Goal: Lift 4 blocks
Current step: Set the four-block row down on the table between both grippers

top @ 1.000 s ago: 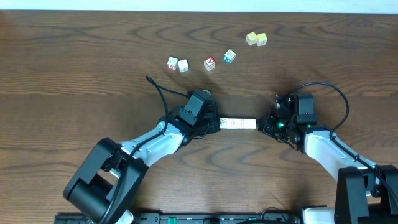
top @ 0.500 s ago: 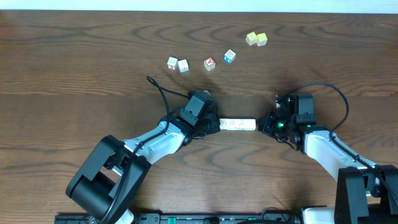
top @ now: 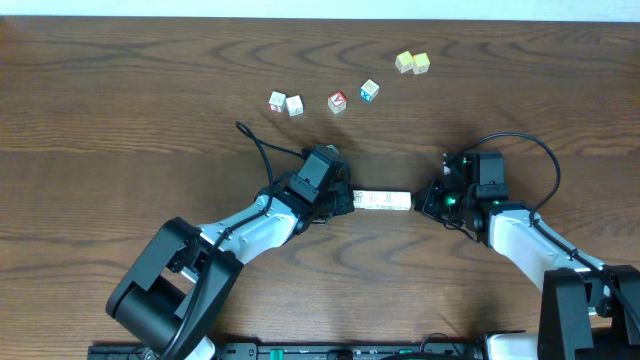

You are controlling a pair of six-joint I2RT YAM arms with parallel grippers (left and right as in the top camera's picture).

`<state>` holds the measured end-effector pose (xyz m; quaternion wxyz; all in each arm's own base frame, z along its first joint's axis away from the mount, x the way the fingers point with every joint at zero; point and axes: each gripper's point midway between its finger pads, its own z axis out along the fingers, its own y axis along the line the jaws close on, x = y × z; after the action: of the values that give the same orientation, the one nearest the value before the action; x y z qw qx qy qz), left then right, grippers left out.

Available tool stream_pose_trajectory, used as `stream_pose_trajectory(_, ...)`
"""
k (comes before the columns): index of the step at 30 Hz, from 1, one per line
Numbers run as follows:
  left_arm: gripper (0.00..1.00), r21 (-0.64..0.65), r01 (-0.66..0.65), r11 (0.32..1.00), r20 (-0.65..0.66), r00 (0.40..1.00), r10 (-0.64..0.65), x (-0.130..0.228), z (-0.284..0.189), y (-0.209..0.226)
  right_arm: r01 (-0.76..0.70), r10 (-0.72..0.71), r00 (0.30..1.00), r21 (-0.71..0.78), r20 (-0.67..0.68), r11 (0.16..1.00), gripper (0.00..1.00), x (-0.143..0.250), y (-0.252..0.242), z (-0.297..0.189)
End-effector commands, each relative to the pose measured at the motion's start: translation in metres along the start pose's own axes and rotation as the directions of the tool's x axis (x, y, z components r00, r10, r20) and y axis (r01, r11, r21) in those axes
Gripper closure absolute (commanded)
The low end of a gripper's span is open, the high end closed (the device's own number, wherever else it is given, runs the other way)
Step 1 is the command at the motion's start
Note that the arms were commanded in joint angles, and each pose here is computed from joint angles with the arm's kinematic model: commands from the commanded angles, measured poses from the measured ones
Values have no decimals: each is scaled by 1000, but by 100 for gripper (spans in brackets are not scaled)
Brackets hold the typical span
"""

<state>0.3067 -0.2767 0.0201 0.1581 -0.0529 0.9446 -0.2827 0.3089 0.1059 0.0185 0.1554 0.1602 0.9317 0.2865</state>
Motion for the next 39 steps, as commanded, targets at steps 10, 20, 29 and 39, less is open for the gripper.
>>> stream_pose_trajectory(10,93,75,-27,997,-63,998,31,16,3,-27,23,-37,992,-119,-118,993,99,28,29,4)
stream_pose_trajectory(20,93,64,-23,998,-74,997,28,18,3,-24,24,-37,993,-110,-113,994,99,27,27,4)
stream_pose_trajectory(29,92,62,-31,998,-75,997,35,19,3,-24,25,-33,995,-82,-99,996,93,25,22,5)
stream_pose_trajectory(39,93,-33,-31,999,-43,999,30,15,3,-5,18,-19,996,-13,-84,1000,87,24,9,6)
